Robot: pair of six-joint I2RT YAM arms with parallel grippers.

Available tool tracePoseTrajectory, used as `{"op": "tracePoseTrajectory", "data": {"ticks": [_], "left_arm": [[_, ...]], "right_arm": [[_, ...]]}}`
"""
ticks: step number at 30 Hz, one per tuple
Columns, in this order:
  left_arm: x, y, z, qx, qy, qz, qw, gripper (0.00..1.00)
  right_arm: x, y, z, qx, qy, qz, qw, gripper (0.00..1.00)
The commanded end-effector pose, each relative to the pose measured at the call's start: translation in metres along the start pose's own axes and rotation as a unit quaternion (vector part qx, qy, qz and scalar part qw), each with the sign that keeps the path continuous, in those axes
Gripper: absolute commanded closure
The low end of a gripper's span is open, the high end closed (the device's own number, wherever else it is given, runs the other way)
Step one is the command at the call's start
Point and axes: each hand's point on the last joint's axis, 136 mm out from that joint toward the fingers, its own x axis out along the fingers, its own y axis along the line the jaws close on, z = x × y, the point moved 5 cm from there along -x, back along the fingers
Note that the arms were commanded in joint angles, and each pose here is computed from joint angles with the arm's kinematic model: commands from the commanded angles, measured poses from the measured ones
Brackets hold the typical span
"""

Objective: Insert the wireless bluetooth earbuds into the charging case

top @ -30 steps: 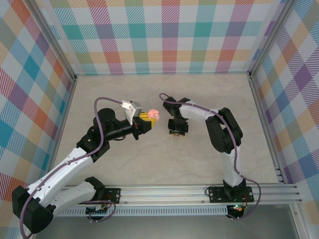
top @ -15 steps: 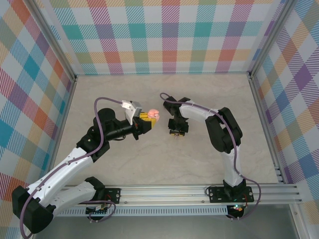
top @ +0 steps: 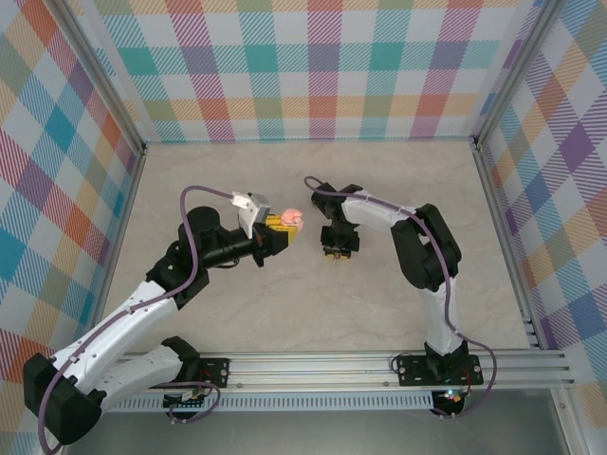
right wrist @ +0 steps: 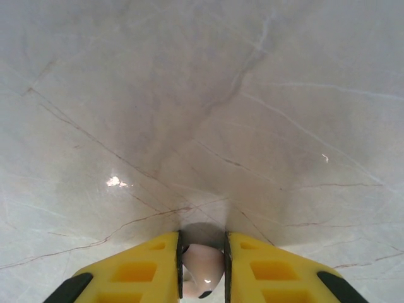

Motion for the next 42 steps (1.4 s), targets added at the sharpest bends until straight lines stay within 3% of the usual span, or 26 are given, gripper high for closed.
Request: {"op": "tracePoseTrajectory", "data": {"ticks": [1,15,28,42], "left_arm": [[0.003,0.003,-0.002,-0.007,-0.006,0.008,1.000,0.92],[0.045,0.038,-0.065,-0.087,0.064,0.031,0.994,0.91],[0.059,0.050,-0.125,-0.024,0.070,-0.001,0.997,0.94],[0.083,0.061,-0.167,-0.024,0.124,-0.029,0.992,0.89]], "right_arm": [[0.002,0.005,0.003,-0.026,-0.017,0.031,0.999,0.76],[-0.016,-0.012,0.002,-0.026,-0.054,0.090,0.994,0.76],[-0.040,-0.023,-0.001,-0.029,-0.105,0.146,0.983,0.75],[-0.075,-0.018,-0.011,-0.056,-0.154,0.221,0.961,0.75]]}}
